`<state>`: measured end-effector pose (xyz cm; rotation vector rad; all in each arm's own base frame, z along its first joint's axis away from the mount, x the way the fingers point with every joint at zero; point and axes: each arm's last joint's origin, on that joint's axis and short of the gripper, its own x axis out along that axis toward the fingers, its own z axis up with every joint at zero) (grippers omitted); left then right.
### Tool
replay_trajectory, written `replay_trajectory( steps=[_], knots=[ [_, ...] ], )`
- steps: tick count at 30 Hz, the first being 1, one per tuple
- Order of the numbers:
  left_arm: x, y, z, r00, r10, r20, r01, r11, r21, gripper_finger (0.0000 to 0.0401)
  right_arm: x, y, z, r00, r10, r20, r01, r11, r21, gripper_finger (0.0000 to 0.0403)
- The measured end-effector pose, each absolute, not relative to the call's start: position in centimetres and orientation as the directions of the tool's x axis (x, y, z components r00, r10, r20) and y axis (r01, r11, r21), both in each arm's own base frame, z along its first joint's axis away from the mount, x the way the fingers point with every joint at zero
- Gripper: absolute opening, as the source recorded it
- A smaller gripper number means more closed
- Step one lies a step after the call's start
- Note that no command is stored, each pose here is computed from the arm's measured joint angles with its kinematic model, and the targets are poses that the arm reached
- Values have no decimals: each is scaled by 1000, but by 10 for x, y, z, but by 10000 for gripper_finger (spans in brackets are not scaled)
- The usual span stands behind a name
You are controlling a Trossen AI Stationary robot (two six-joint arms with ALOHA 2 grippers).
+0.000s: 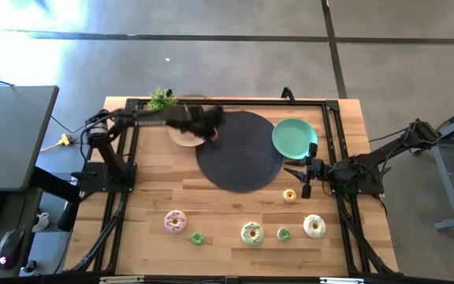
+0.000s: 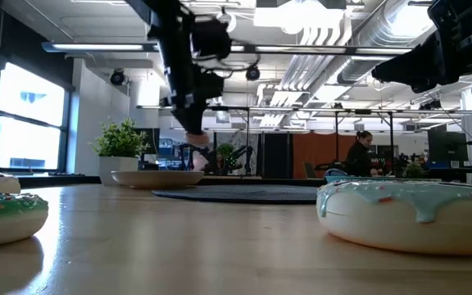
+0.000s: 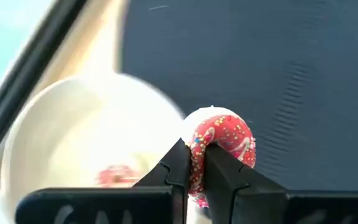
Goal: Pick & Place donuts
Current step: Put the small pink donut on the white plate
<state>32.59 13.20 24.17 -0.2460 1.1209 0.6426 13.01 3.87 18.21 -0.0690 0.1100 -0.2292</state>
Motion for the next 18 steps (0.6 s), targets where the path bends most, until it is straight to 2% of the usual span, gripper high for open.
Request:
replay_trajectory(
  steps=[5,11,18],
  knots=[
    [312,175,229,219,355,-909,-661,739,129,30,130,37,182,955,-282,-97,274,958,-89,87],
    [310,195,211,211,312,-926,-660,744,100,43,130,37,182,953,-288,-96,280,956,-90,87],
    [316,198,189,168,271,-948,-637,763,105,115,130,37,182,953,-288,-96,280,956,-90,87]
  ],
)
